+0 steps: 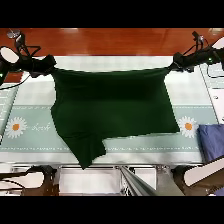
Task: Fold the shirts.
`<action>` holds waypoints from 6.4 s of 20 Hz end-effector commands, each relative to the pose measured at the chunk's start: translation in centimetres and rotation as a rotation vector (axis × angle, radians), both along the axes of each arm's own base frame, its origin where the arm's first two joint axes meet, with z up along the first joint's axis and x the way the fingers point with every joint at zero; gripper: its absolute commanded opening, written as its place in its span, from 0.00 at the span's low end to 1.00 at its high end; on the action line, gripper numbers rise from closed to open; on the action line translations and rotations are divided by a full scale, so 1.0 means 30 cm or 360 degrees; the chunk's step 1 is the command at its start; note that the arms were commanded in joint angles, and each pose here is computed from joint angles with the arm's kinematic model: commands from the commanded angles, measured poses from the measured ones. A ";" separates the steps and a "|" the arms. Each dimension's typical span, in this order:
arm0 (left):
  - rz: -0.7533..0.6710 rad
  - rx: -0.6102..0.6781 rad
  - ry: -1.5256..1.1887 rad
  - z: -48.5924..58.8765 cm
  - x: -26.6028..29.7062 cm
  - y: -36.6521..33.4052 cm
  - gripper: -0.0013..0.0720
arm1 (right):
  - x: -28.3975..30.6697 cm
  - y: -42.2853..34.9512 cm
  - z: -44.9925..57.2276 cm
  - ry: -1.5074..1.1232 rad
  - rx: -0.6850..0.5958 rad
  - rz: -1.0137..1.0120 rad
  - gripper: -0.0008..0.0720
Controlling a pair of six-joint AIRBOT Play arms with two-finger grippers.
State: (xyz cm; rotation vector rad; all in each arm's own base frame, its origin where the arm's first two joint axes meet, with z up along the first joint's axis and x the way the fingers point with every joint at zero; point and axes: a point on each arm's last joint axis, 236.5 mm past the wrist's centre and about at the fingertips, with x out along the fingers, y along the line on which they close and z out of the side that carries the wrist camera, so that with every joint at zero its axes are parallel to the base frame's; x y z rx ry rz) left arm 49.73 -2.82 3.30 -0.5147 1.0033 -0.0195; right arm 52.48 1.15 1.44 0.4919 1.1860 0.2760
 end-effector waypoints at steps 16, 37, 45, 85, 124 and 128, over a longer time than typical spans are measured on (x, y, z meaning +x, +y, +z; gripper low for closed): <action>-0.0574 0.0085 0.0865 -0.358 -0.521 -0.038 0.95 | -0.304 -0.041 -0.277 0.0590 -0.0129 0.0039 0.87; 0.0241 -0.0459 0.0730 -0.351 -1.019 -0.014 0.97 | -0.907 -0.096 -0.162 0.0204 -0.0151 -0.0455 0.87; 0.0123 -0.0658 0.0711 -0.428 -1.068 -0.163 0.98 | -0.873 -0.043 -0.129 0.0161 0.0000 -0.0489 0.87; -0.0242 -0.0595 0.0206 -0.161 -0.757 -0.284 0.05 | -0.676 -0.036 -0.163 0.0241 0.0259 -0.0311 0.04; -0.0241 -0.0434 -0.0467 0.261 -0.413 -0.122 0.96 | -0.230 -0.099 -0.361 0.0474 0.0178 -0.0236 0.86; -0.0475 -0.0468 -0.0440 0.266 -0.476 -0.296 0.96 | -0.233 0.029 -0.400 0.0534 0.0235 -0.0146 0.84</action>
